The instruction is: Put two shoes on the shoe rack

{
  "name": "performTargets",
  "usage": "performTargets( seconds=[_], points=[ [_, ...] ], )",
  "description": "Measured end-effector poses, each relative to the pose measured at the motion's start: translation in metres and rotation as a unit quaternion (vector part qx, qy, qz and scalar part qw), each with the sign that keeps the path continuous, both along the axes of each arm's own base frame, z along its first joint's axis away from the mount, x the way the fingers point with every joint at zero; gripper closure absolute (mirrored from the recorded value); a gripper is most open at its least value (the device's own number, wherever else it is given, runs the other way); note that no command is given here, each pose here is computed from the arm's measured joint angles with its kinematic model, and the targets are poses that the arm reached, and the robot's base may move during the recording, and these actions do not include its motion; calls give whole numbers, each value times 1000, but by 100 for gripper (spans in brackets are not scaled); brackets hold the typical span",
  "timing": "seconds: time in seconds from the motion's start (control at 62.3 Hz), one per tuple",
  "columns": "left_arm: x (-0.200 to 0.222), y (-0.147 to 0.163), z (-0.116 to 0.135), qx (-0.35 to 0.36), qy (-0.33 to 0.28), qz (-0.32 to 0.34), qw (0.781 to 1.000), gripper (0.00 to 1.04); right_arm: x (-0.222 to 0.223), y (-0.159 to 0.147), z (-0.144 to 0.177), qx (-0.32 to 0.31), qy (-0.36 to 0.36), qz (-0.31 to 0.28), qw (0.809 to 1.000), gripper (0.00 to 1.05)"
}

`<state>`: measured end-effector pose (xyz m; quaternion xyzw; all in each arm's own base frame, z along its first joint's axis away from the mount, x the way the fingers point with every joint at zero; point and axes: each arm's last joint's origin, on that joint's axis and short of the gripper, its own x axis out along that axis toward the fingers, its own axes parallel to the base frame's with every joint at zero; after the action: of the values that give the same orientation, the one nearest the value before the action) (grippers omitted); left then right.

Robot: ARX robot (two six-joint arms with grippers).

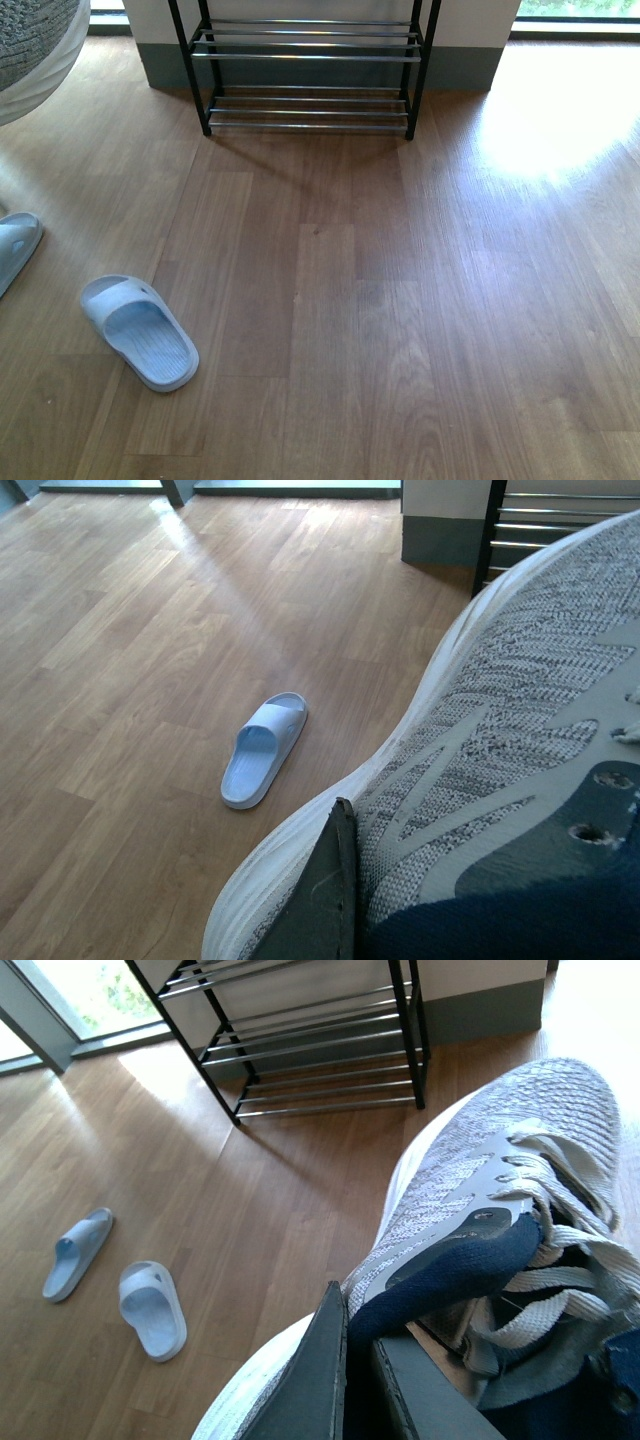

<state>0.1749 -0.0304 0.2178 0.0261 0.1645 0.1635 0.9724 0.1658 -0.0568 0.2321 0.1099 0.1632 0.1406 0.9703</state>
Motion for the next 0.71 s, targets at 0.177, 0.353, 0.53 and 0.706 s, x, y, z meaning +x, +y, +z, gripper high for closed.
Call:
performTargets(
  seconds=[0.177, 0.353, 0.53, 0.706],
  points=[
    [0, 0, 0, -1, 0, -3, 1000, 103, 0, 0, 0, 0, 1, -1, 1000, 103],
    [0, -1, 0, -2, 1, -9, 1000, 103, 0, -1, 0, -2, 2, -7, 1000, 103],
    [0, -1, 0, 0, 1, -7, 1000, 103, 0, -1, 0, -1, 1, -4, 1000, 103],
    [0, -1, 0, 0, 1, -5, 1000, 103, 0, -1, 0, 0, 1, -3, 1000, 103]
  ],
)
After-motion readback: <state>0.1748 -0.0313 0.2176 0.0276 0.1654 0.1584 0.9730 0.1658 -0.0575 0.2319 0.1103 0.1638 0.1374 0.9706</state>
